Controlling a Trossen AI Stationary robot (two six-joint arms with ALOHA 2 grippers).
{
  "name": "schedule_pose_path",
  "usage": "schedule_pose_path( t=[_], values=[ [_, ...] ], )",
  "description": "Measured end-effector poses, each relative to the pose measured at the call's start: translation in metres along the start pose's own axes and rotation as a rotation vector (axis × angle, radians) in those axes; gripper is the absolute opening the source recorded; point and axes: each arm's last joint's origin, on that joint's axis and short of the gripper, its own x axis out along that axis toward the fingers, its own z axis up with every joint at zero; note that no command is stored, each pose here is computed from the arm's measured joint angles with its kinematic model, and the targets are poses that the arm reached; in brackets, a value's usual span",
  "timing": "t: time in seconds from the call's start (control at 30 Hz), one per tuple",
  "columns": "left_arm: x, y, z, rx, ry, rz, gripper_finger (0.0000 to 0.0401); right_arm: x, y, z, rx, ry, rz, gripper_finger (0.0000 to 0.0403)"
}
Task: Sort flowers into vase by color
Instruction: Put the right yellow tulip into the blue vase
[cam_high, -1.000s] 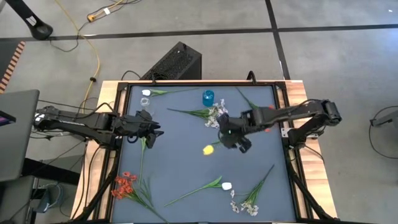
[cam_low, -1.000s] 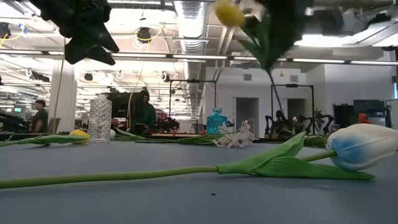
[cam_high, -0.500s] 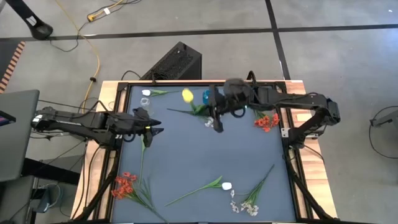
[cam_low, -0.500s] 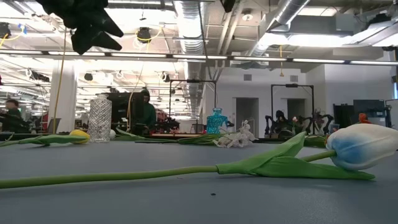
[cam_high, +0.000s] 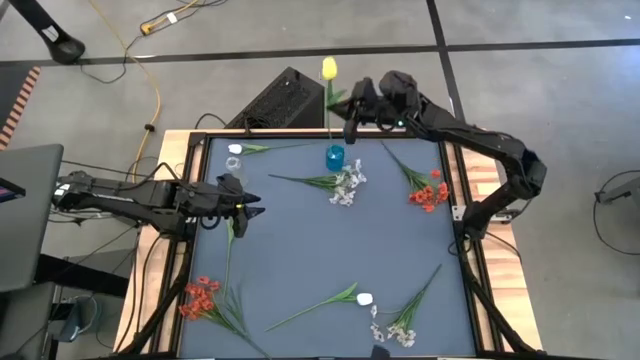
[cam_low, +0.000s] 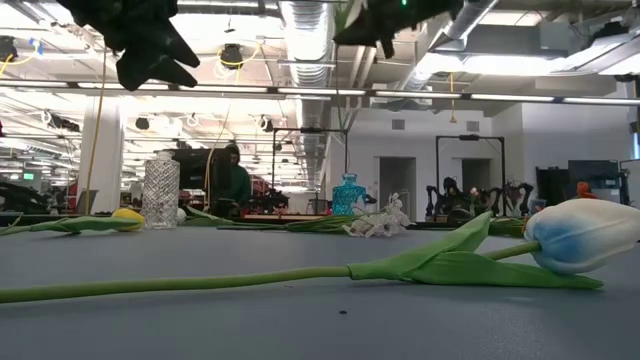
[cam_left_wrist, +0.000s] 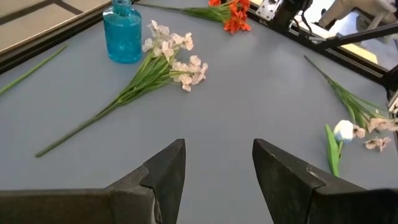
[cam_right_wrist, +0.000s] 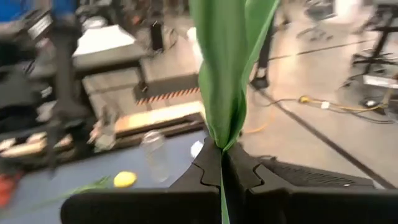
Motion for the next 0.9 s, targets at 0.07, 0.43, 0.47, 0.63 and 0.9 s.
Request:
schedule_pose_path(
  t=[0.07, 0.43, 0.47, 0.63, 0.9],
  values=[
    [0.0, 0.0, 0.0, -0.002, -0.002, 0.0, 0.0176, 0.0, -0.01, -0.01, 0.036, -0.005, -0.003, 0.0022],
    [0.0, 0.001, 0.001, -0.023, -0.02, 0.034, 0.0176, -0.009, -0.028, -0.036, 0.073, -0.017, 0.015, 0.0022],
    [0.0, 0.001, 0.001, -0.024, -0.024, 0.039, 0.0176, -0.009, -0.027, -0.036, 0.063, -0.012, 0.015, 0.0022],
    [0.0, 0.002, 0.001, -0.027, -0.04, 0.067, 0.0176, -0.008, -0.034, -0.045, 0.075, -0.036, 0.0, 0.0022],
    [0.0, 0.002, 0.001, -0.042, -0.044, 0.075, 0.0176, -0.008, -0.044, -0.067, 0.121, -0.004, -0.01, 0.0022]
  ],
)
